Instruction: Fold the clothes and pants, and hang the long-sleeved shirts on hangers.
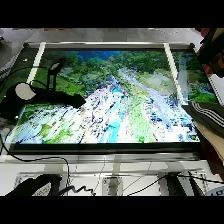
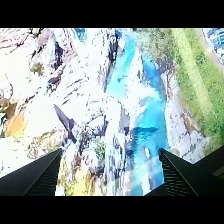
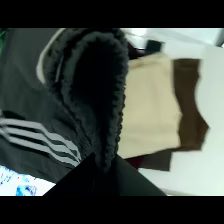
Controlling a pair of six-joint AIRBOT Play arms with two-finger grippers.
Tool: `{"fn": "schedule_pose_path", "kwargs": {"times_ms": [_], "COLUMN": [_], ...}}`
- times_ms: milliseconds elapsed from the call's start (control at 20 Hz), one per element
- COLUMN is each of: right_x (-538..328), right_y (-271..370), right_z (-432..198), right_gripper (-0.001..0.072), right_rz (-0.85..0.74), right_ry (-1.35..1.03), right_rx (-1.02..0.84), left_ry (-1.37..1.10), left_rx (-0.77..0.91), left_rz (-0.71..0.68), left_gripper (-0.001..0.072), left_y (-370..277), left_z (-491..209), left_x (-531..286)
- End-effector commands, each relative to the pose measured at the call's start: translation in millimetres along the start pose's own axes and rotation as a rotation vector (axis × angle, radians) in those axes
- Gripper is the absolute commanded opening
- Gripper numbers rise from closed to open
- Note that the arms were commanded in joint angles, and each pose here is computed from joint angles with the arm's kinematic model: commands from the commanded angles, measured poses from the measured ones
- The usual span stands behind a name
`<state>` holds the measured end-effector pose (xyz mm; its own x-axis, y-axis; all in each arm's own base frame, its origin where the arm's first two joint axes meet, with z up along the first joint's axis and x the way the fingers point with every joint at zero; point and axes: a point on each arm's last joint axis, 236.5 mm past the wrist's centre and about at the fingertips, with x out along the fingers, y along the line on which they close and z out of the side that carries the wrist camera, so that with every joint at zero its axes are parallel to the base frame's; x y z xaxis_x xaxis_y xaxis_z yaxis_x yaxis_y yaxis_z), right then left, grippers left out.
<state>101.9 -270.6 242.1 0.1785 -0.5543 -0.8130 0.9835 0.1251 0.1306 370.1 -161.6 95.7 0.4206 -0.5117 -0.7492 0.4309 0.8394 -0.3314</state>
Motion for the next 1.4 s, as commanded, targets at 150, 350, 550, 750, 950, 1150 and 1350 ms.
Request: {"fn": "schedule_pose_path", "kwargs": {"times_ms": [150,350,550,750,950,1150,1350], "right_x": [-7,-6,-1,8,0,-34,-47], "right_y": [-51,-47,-13,67,141,220,257], "right_z": [-5,9,13,-17,-53,-93,-142], "right_gripper": [0.0057,0.0702,0.0369,0.0025,0.0024,0.0023,0.0024], "right_rz": [-0.119,-0.098,0.044,0.330,0.450,0.574,0.557], "right_ry": [0.019,-0.040,-0.034,0.092,0.088,-0.053,-0.146], "right_rx": [0.185,0.181,0.176,-0.011,-0.331,-0.682,-1.054], "left_ry": [-0.003,-0.003,-0.002,-0.002,-0.002,-0.002,-0.002], "left_rx": [0.002,0.002,0.002,0.002,0.002,0.002,0.002], "left_rz": [0.000,0.000,0.000,0.000,0.000,0.000,0.000], "left_gripper": [0.0691,0.0691,0.0691,0.0691,0.0691,0.0691,0.0692], "left_y": [0,0,0,0,0,0,0], "left_z": [1,1,1,1,1,1,0], "left_x": [-1,-1,-1,-1,-1,-1,-1]}}
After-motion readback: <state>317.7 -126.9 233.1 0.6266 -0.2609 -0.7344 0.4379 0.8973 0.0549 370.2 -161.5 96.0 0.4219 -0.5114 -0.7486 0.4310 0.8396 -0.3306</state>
